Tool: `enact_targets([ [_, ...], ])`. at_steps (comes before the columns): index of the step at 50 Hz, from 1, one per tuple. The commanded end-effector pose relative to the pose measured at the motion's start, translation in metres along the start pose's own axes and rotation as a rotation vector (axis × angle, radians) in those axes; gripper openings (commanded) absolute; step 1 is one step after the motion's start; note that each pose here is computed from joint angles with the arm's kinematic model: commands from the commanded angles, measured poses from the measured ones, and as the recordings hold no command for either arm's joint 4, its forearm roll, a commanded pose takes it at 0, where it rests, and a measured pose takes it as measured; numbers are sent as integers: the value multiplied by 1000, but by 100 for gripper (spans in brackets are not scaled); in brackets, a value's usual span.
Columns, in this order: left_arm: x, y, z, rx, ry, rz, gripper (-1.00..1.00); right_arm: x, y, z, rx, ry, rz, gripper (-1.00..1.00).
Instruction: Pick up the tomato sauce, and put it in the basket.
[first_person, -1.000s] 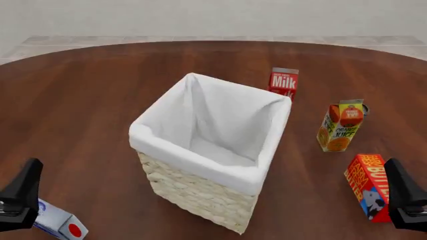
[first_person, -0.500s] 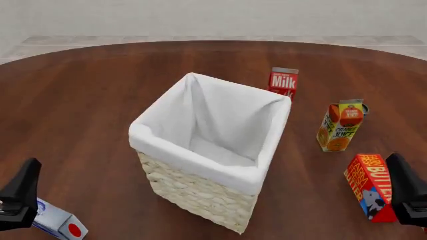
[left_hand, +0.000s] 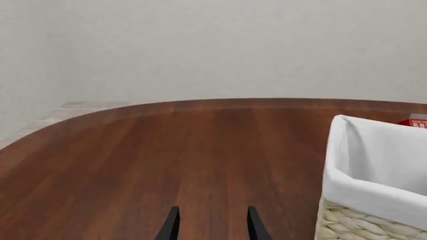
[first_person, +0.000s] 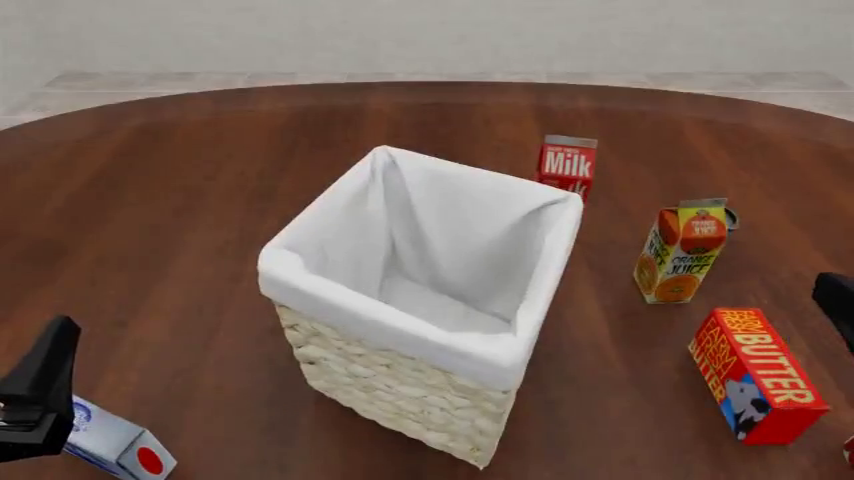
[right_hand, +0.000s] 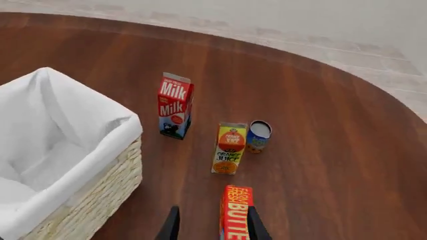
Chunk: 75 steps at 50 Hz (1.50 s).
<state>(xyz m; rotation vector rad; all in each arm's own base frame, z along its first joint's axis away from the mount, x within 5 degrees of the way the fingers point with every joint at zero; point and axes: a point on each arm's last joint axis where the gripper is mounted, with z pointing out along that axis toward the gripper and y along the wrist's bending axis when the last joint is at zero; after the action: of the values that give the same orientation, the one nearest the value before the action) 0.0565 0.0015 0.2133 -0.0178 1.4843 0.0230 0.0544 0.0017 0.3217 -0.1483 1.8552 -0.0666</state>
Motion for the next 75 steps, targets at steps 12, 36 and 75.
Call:
enact_targets([
  [12,0,0,0,-1,0,0,100,-27,-12,-19,44,489,-176,100],
  [36,0,0,0,-1,0,0,100,-40,-38,-2,209,620,-138,100],
  [75,0,0,0,0,0,0,100,68,-81,97,229,762,-129,100],
])
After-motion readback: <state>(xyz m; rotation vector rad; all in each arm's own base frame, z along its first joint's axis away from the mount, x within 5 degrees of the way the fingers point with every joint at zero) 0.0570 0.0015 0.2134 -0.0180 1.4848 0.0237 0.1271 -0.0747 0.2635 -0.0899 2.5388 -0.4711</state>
